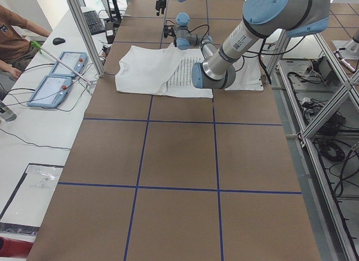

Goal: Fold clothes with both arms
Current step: 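Fold the held sleeve across the shirt body with the left gripper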

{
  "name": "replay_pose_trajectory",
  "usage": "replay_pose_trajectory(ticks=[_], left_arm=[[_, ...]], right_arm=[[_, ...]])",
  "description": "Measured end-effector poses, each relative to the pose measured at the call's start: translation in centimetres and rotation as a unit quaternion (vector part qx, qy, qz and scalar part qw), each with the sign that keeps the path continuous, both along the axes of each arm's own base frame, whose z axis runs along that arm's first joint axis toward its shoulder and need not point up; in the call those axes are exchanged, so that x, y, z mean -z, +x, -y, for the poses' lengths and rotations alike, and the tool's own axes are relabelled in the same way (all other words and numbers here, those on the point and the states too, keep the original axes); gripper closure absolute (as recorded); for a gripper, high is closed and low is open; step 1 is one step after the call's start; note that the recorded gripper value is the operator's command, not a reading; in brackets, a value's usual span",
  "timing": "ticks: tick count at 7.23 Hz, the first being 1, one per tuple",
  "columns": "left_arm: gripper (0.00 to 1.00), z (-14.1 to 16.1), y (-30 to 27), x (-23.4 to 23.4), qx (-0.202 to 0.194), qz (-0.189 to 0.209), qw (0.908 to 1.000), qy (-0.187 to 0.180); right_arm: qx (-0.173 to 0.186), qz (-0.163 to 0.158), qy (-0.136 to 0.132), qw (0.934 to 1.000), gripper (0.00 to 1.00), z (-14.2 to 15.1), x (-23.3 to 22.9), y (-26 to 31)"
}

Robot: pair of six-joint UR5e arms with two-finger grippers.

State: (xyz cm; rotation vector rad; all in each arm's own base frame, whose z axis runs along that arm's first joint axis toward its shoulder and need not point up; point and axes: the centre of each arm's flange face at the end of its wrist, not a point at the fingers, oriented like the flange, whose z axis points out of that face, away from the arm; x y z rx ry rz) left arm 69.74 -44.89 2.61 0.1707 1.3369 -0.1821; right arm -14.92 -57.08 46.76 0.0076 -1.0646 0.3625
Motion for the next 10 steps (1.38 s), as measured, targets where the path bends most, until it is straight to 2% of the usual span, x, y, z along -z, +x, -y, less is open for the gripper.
replay_pose_trajectory(ticks=[1, 3, 5, 6, 7, 8, 10], left_arm=[[0.81, -0.1, 0.6, 0.3, 0.007, -0.002, 0.9999, -0.009], [0.53, 0.3, 1.0, 1.0, 0.03, -0.013, 0.9993, -0.02], [0.5, 0.9, 1.4, 1.4, 0.051, -0.021, 0.9982, -0.022], [0.41, 1.2, 1.5, 1.5, 0.058, -0.025, 0.9977, -0.021], [0.38, 1.5, 1.3, 1.7, 0.063, -0.029, 0.9974, -0.022], [0.38, 1.9, 0.7, 2.0, 0.065, -0.033, 0.9971, -0.023], [0.38, 2.6, -2.4, 1.0, 0.052, -0.024, 0.9979, -0.031]], right_arm=[[-0.001, -0.001, -0.001, 1.0, 0.0, 0.0, -0.2, 0.0], [-0.001, -0.003, -0.002, 1.0, 0.0, 0.0, -0.3, 0.0], [-0.001, -0.003, -0.002, 1.0, 0.0, 0.0, -0.4, 0.0], [-0.001, -0.003, -0.002, 1.0, 0.0, -0.1, -0.3, 0.0], [-0.002, -0.001, -0.002, 1.0, 0.0, -0.2, -0.2, 0.0], [0.0, 0.001, 0.001, 1.0, 0.0, -1.2, 0.3, -0.4], [0.001, -0.001, -0.001, 1.0, 0.0, -6.0, 1.4, -2.3]])
